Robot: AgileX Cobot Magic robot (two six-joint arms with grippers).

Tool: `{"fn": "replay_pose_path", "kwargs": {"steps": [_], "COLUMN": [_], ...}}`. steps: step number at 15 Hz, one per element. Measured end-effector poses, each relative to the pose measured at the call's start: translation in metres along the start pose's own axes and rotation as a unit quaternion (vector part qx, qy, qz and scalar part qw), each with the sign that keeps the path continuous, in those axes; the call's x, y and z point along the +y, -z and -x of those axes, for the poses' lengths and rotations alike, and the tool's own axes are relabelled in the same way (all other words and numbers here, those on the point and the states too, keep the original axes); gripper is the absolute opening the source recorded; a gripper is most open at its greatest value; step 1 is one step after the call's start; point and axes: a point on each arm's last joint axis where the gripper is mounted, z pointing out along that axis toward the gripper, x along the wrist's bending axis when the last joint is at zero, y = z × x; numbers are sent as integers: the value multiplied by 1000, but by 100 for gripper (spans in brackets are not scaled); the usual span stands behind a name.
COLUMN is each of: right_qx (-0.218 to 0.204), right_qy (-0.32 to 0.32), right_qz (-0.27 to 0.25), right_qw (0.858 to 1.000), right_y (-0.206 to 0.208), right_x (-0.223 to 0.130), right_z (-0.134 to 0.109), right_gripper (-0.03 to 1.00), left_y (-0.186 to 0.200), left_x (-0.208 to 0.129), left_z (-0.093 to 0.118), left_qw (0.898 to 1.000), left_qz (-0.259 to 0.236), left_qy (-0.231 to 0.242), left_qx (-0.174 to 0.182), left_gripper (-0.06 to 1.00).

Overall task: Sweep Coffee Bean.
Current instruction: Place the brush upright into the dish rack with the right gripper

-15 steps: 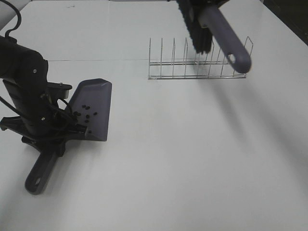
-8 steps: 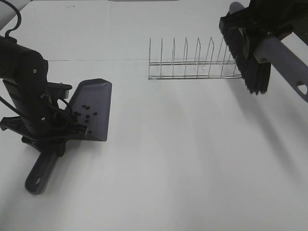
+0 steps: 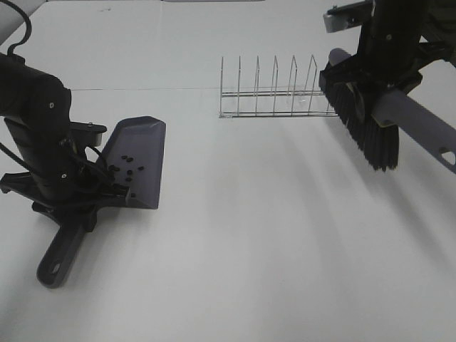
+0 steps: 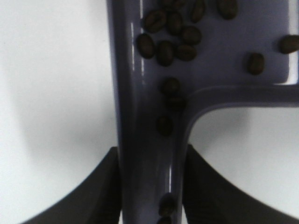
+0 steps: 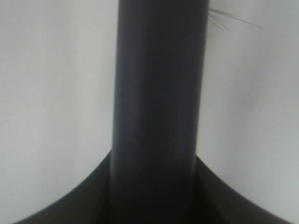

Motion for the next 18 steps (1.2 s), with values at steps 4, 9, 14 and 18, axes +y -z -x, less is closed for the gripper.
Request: {"fn": "replay_pose_path", "kwargs": {"steps": [4, 9, 14, 18], "right_qx": [9, 40, 41, 35], "right_qy": [-17, -37, -42, -41], "right_qz": [-57, -16, 7, 7], "right_qw": [998, 998, 998, 999], "right_y": [-56, -50, -47, -61], "right_x": [7, 21, 51, 67], "right_z": [8, 8, 8, 7], "right_gripper": [30, 30, 30, 30], "left_y": [0, 0, 0, 0], "left_x": [0, 1, 1, 1], "left_z": [0, 0, 0, 0], "left_qw": [1000, 1000, 1000, 1000], "left_qz": [0, 1, 1, 1], "left_qy": [0, -1, -1, -1], "left_qx": [0, 0, 0, 0], "left_gripper": [35, 35, 35, 35]}}
